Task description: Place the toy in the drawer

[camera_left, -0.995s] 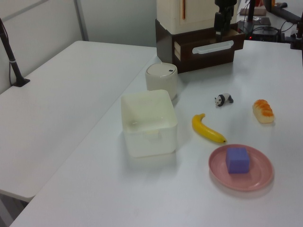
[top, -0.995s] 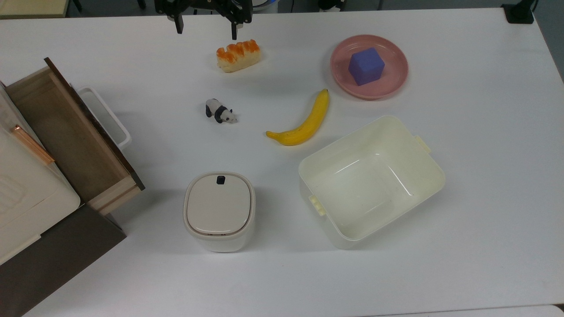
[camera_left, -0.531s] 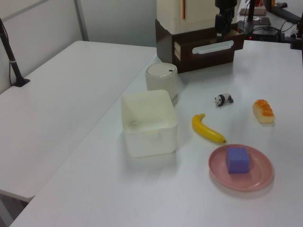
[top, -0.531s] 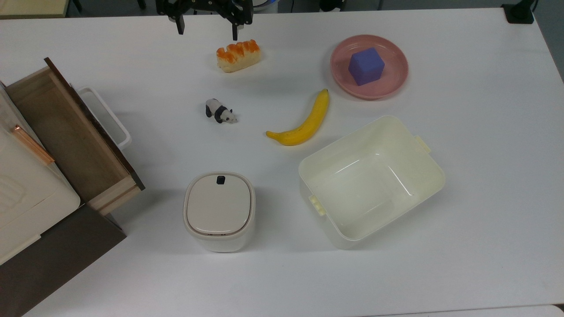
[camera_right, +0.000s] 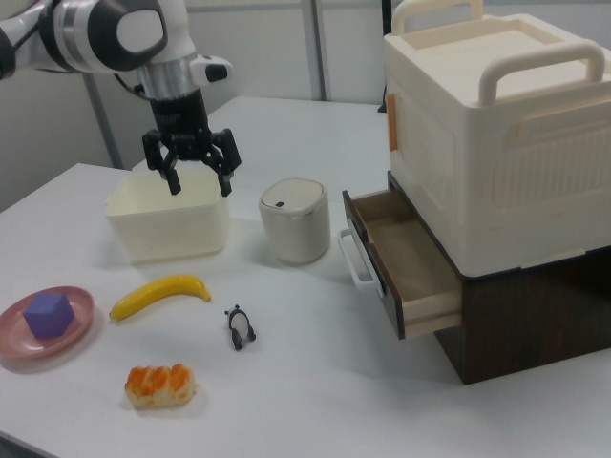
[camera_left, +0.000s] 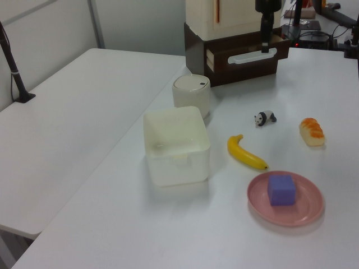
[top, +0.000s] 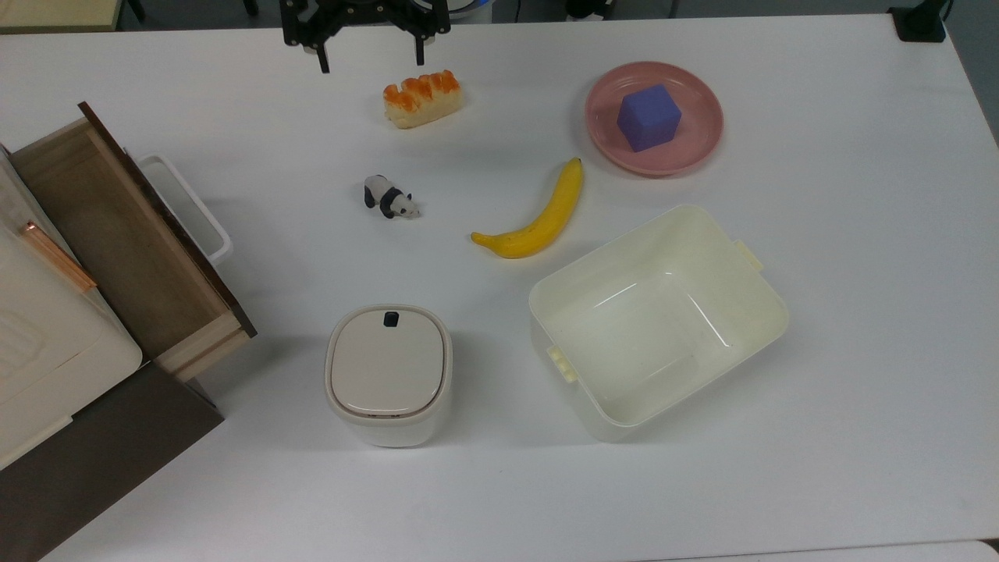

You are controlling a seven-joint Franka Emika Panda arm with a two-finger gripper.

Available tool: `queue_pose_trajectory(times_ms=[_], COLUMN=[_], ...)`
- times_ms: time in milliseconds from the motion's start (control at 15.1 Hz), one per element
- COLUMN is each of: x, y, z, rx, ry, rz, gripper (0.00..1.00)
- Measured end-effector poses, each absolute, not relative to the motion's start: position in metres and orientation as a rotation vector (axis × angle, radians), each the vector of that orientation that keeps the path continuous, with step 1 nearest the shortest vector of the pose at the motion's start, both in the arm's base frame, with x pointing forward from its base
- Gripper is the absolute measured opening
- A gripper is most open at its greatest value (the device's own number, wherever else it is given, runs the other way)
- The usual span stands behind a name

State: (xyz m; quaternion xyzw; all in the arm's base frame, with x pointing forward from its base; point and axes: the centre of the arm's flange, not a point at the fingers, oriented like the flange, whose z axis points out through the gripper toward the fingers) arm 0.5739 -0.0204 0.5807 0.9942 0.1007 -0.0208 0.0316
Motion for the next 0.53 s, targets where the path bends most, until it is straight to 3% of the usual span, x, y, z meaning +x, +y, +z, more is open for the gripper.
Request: queue_pose_trajectory(times_ms=[531], x=[0.549], y=[-0.026], z=[0.521], rx=[2.981], ry=[0.791], rz=[-0.148], gripper=[1.0])
